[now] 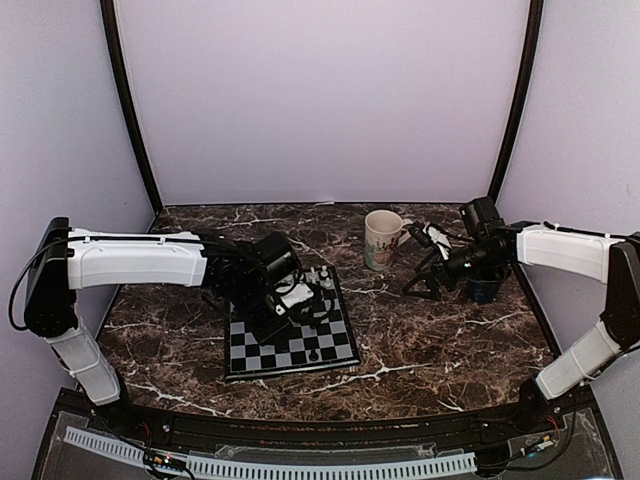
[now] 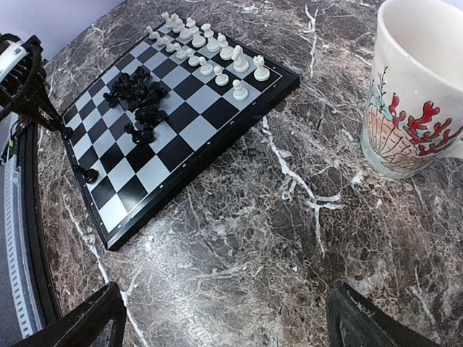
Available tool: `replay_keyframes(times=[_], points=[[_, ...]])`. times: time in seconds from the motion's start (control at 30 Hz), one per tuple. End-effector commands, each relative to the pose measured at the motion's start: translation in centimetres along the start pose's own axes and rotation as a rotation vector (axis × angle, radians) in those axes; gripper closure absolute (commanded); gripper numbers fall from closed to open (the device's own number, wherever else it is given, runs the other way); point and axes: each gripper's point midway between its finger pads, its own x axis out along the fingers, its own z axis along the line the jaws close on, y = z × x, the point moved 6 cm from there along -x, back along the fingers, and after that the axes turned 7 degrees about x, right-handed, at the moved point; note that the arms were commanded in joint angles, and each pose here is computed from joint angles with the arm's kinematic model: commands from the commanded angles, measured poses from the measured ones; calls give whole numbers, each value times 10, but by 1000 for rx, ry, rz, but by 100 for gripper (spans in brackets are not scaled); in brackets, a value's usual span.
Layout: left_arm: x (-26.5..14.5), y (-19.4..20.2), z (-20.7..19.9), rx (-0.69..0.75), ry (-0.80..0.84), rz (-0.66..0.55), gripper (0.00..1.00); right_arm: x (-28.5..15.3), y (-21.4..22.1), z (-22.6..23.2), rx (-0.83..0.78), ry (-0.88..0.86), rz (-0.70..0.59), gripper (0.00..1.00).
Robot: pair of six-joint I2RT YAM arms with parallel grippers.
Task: Set up the chess pieces on the board
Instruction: Place the bishop on f8.
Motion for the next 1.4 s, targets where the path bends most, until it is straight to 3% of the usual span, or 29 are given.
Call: replay_keyframes(times=[0.0,0.43,1.07,1.37], points=[[-5,14,-8,23,32,12,94,0,-3,0,-17,-17,-11,4],[13,18,-10,89,2,95,93,-1,-3,0,-22,-10,-11,4],[18,50,-5,76,-53,140,92,3,-1,-2,-13,-18,1,4],[23,49,-2,77,-78,149,84,4,0,-3,-8,-19,8,4]])
